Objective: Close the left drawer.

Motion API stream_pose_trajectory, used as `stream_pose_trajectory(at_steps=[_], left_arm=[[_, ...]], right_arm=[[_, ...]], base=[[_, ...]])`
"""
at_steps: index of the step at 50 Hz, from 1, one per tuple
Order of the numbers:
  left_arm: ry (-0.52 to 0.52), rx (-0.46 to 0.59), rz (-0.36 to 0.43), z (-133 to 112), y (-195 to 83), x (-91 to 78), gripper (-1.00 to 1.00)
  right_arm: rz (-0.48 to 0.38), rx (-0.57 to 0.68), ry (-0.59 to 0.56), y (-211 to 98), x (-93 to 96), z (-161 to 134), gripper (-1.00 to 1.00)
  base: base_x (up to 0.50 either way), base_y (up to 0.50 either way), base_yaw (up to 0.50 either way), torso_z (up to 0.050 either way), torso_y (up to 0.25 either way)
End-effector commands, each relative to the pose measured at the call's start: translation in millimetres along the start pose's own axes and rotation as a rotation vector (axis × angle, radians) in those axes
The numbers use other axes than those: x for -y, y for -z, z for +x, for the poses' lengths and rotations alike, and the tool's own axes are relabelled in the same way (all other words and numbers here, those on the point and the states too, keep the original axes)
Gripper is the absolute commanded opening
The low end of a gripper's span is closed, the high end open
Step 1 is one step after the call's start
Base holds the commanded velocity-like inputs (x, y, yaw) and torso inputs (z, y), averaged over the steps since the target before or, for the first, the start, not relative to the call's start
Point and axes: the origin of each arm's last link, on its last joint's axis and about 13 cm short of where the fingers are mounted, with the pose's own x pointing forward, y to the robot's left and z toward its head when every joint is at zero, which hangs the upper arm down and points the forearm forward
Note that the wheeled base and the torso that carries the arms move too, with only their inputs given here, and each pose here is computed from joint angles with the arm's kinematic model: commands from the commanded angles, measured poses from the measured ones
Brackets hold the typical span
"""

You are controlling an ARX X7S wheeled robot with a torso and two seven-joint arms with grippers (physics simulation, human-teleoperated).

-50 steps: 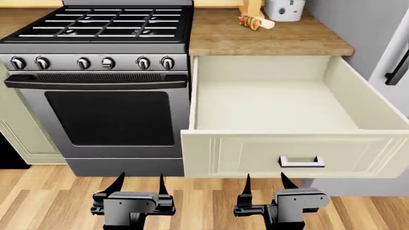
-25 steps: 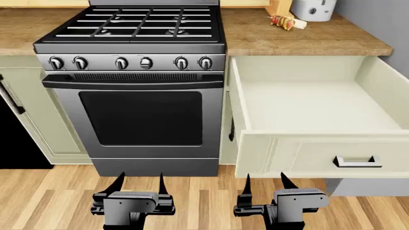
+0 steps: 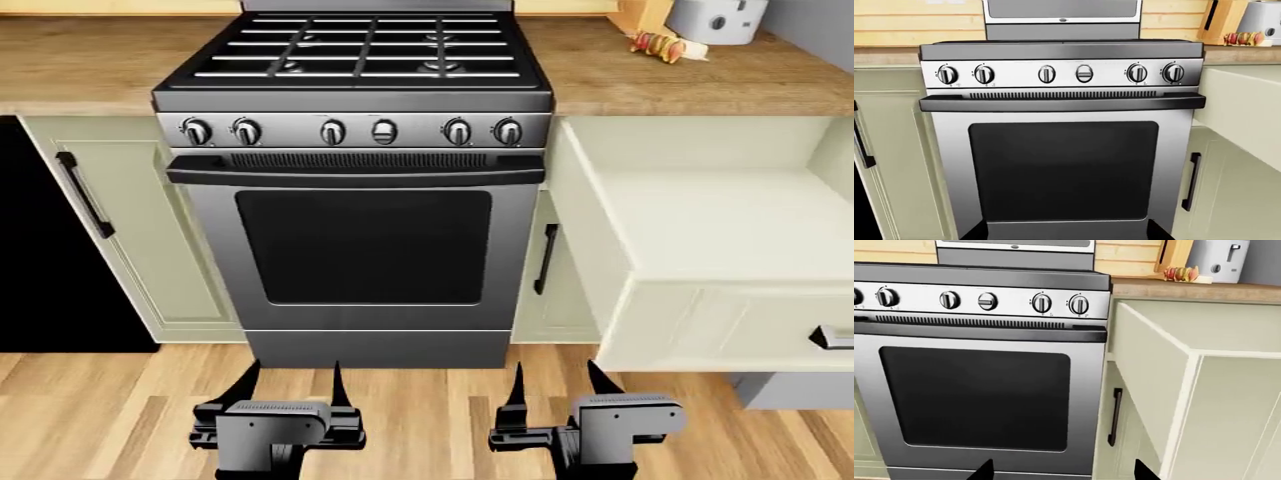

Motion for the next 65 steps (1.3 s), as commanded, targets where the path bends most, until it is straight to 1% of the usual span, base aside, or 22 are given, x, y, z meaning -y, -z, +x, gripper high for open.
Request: stream_pose_trajectory(at_steps=[1, 8, 13, 14, 17, 27, 33, 36, 38, 41, 65], left_arm=[[0.000, 0.001, 0.001, 0.1, -0.2, 0.0, 1.00], [0.000, 0.000, 0.003, 0.2, 0.1, 0.1, 1.00], [0.000, 0.000, 0.001, 0.1, -0.1, 0.1, 1.00], [0.000, 0.000, 0.002, 0.0, 0.1, 0.1, 1.00], [0.000, 0.000, 0.001, 0.0, -0.2, 0.0, 1.00], [0.001, -0.002, 0.002, 0.8, -0.2, 0.1, 1.00], [0.000, -0.002, 0.001, 1.6, 0.4, 0.1, 1.00], [0.000, -0.001, 0.002, 2.1, 0.9, 0.1, 1.00], [0.001, -0.002, 0.002, 2.1, 0.5, 0.0, 1.00], [0.001, 0.000, 0.004, 1.9, 0.7, 0.1, 1.00], [0.001, 0.003, 0.004, 0.8, 1.2, 0.0, 1.00]], right_arm=[[0.002, 0.000, -0.002, 0.0, 0.0, 0.3, 1.00], [-0.002, -0.004, -0.001, 0.4, -0.1, 0.6, 1.00], [0.013, 0.021, -0.009, -0.8, -0.5, 0.2, 1.00], [0.032, 0.037, -0.015, -1.5, -0.3, -0.2, 1.00], [0.017, 0.024, -0.013, -2.0, -0.4, -0.6, 1.00], [0.028, 0.031, -0.031, -3.6, -1.0, -0.5, 1.00], [0.029, 0.025, -0.023, -2.9, -0.3, -0.1, 1.00], [0.030, 0.028, -0.021, -3.0, 0.4, -0.5, 1.00], [0.028, 0.054, -0.035, -4.3, 0.5, -1.7, 1.00], [0.021, 0.036, -0.024, -3.3, 0.6, -0.4, 1.00], [0.022, 0.032, -0.023, -2.0, 0.2, -0.4, 1.00]], base=[[0.00, 0.50, 0.00, 0.000, 0.000], [0.00, 0.50, 0.00, 0.000, 0.000], [0.00, 0.46, 0.00, 0.000, 0.000], [0.00, 0.14, 0.00, 0.000, 0.000], [0.00, 0.00, 0.00, 0.000, 0.000], [0.00, 0.00, 0.00, 0.000, 0.000], [0.00, 0.00, 0.00, 0.000, 0.000], [0.00, 0.00, 0.00, 0.000, 0.000], [0.09, 0.00, 0.00, 0.000, 0.000], [0.50, 0.00, 0.00, 0.000, 0.000], [0.50, 0.00, 0.00, 0.000, 0.000]])
